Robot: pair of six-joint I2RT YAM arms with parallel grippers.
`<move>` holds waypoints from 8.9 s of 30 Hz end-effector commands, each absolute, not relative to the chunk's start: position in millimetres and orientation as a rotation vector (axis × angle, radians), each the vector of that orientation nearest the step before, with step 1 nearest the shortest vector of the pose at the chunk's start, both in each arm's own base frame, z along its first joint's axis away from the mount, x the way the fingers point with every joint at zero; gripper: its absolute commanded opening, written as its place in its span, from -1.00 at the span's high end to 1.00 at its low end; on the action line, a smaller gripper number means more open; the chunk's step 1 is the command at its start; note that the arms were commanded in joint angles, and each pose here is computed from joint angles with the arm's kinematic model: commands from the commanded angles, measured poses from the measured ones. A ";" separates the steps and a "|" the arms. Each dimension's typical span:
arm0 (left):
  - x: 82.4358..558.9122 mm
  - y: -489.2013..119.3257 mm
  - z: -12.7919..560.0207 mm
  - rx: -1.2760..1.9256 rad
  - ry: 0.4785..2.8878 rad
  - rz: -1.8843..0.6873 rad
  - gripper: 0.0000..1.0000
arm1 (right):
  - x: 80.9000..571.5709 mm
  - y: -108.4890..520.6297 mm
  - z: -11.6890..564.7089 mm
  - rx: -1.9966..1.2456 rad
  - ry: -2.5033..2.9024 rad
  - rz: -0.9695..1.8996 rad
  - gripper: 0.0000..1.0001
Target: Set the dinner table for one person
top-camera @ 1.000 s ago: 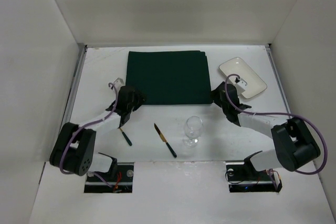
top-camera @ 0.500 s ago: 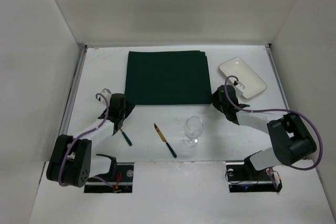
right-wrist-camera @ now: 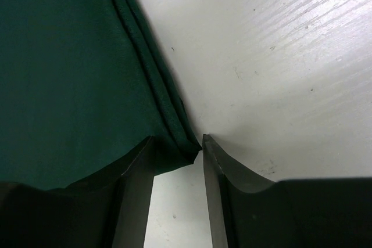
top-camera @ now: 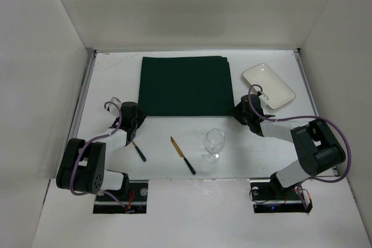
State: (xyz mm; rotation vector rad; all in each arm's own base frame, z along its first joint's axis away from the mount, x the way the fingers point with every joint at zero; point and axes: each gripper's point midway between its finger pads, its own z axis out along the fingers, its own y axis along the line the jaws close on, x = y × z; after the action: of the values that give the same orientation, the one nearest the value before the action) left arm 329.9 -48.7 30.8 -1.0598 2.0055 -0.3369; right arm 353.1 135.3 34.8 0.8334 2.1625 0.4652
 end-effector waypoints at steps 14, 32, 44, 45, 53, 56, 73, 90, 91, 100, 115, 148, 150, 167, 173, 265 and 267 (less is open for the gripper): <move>352.3 -33.9 29.1 -1.080 1.959 -0.301 0.79 | 366.9 146.2 49.1 0.826 2.116 0.560 0.68; 290.9 -33.0 33.6 -1.017 1.998 -0.290 0.93 | 326.8 127.5 61.2 0.838 2.127 0.571 0.94; 253.5 -39.4 33.0 -0.992 2.058 -0.297 0.93 | 279.7 116.2 57.2 0.861 2.154 0.555 0.94; 250.2 -40.1 33.0 -0.995 2.060 -0.301 0.93 | 277.0 114.5 58.3 0.865 2.155 0.551 0.93; 233.6 -45.8 27.1 -0.993 2.091 -0.304 0.91 | 267.7 112.2 51.1 0.868 2.191 0.529 0.91; 230.4 -47.3 27.3 -0.993 2.105 -0.302 0.91 | 264.8 113.6 44.3 0.871 2.209 0.519 0.91; 261.8 -40.0 99.0 -0.919 1.938 -0.292 0.33 | 271.6 94.5 92.2 0.782 2.094 0.421 -0.16; 360.3 -158.3 164.6 -0.590 1.828 -0.658 0.29 | 363.8 78.3 154.1 0.775 1.915 0.341 0.99; 360.4 -163.7 162.0 -0.577 1.837 -0.679 0.29 | 368.4 68.0 153.8 0.806 1.893 0.323 1.00; 349.4 -158.9 143.3 -0.559 1.814 -0.694 0.30 | 375.5 -51.1 132.7 1.099 1.733 0.153 0.27; 350.6 -151.8 135.5 -0.591 1.800 -0.686 0.22 | 380.9 -97.7 64.9 1.310 1.820 0.163 0.01; 356.2 -142.0 124.6 -0.625 1.807 -0.654 0.22 | 427.7 -56.6 196.1 1.123 1.425 0.694 0.98; 357.7 -138.8 124.1 -0.631 1.804 -0.641 0.22 | 429.8 -42.6 218.8 1.061 1.413 0.745 0.98; 350.8 -95.6 139.6 -0.730 1.693 -0.580 0.22 | 432.7 203.5 250.8 0.318 1.785 1.233 0.97; 346.6 -79.4 144.9 -0.772 1.656 -0.558 0.21 | 437.9 240.0 234.9 0.178 1.909 1.215 0.97; 348.4 -92.7 128.2 -0.777 1.705 -0.547 0.20 | 398.9 223.9 82.8 0.273 2.359 0.703 -0.04; 347.9 -91.9 129.2 -0.776 1.701 -0.544 0.20 | 399.9 216.0 97.9 0.268 2.315 0.637 -0.13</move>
State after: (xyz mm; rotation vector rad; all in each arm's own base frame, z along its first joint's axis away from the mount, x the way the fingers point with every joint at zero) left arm 345.1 -93.5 119.0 -0.7694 1.7512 -0.5329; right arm 385.6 224.9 52.5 0.2934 2.4526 0.7240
